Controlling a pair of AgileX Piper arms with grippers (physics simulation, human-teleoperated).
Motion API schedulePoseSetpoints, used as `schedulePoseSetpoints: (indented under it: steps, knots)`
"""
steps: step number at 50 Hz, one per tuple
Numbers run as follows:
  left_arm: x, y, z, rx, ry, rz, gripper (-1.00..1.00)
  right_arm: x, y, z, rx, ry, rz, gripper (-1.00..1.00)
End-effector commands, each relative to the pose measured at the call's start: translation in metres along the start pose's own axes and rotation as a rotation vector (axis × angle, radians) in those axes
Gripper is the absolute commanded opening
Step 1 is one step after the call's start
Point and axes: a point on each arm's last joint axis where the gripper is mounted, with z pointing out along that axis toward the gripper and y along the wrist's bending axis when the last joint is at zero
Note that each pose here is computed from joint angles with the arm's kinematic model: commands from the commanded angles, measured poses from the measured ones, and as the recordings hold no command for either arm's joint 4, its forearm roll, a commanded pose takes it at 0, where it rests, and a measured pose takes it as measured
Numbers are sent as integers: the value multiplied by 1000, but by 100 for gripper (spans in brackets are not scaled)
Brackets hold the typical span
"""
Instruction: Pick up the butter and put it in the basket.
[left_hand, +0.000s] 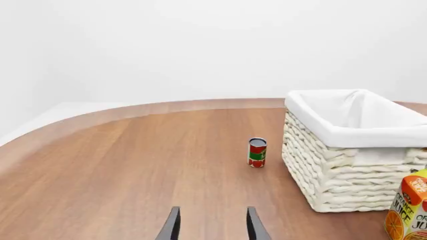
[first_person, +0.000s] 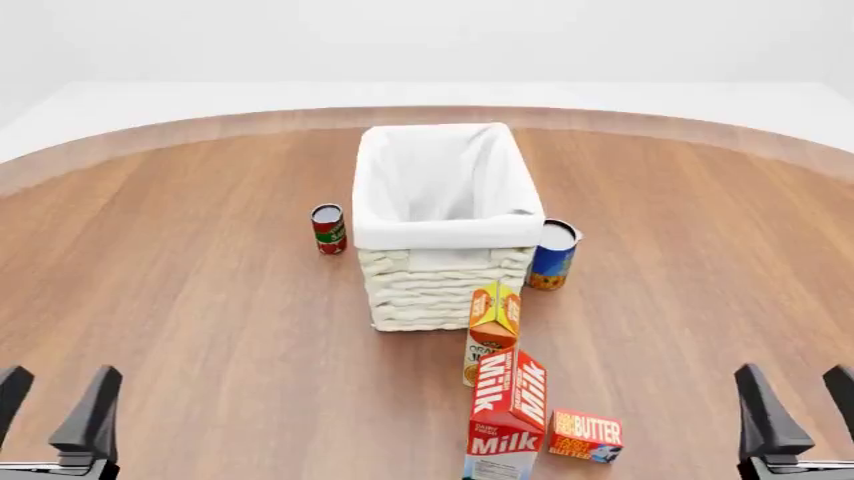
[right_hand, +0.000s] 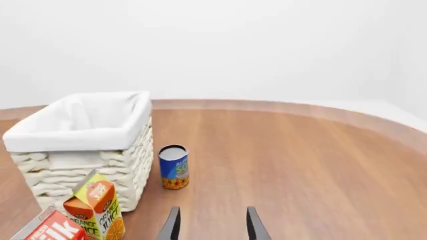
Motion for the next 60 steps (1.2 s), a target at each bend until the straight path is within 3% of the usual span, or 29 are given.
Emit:
schedulePoseSetpoints:
  steps: [1, 4, 10, 15, 20, 24, 28, 31, 32, 37, 38, 43, 45, 57, 60]
  knots:
    - [0, 0, 0, 0, 0, 0, 100, -12, 2, -1, -39, -19, -11, 100]
    - [0, 0, 0, 0, 0, 0, 100, -16, 3, -2, -53, -17, -57, 100]
    - [0, 0, 0, 0, 0, 0, 100, -24, 4, -3, -70, 12, -94, 100]
    - [0, 0, 0, 0, 0, 0, 100, -32, 7, 0, -132, 53, -199, 100]
    - [0, 0, 0, 0, 0, 0, 100, -46, 9, 1, -165, 63, -225, 100]
    - [0, 0, 0, 0, 0, 0, 100, -62, 14, 4, -252, 93, -295, 100]
    - [0, 0, 0, 0, 0, 0, 100, -65, 23, 13, -366, 157, -401, 100]
    - [0, 0, 0, 0, 0, 0, 100, -71, 26, 14, -409, 172, -427, 100]
    - [0, 0, 0, 0, 0, 0, 100, -75, 29, 18, -441, 200, -465, 100]
    - [0, 0, 0, 0, 0, 0, 100, -89, 34, 23, -497, 259, -469, 100]
    - [0, 0, 0, 0, 0, 0, 100, -92, 34, 25, -498, 271, -501, 100]
    - [0, 0, 0, 0, 0, 0, 100, -91, 39, 31, -541, 325, -538, 100]
    - [0, 0, 0, 0, 0, 0, 100, -83, 46, 35, -603, 373, -572, 100]
    - [0, 0, 0, 0, 0, 0, 100, -56, 56, 43, -714, 518, -708, 100]
    - [0, 0, 0, 0, 0, 0, 100, -52, 62, 42, -774, 545, -745, 100]
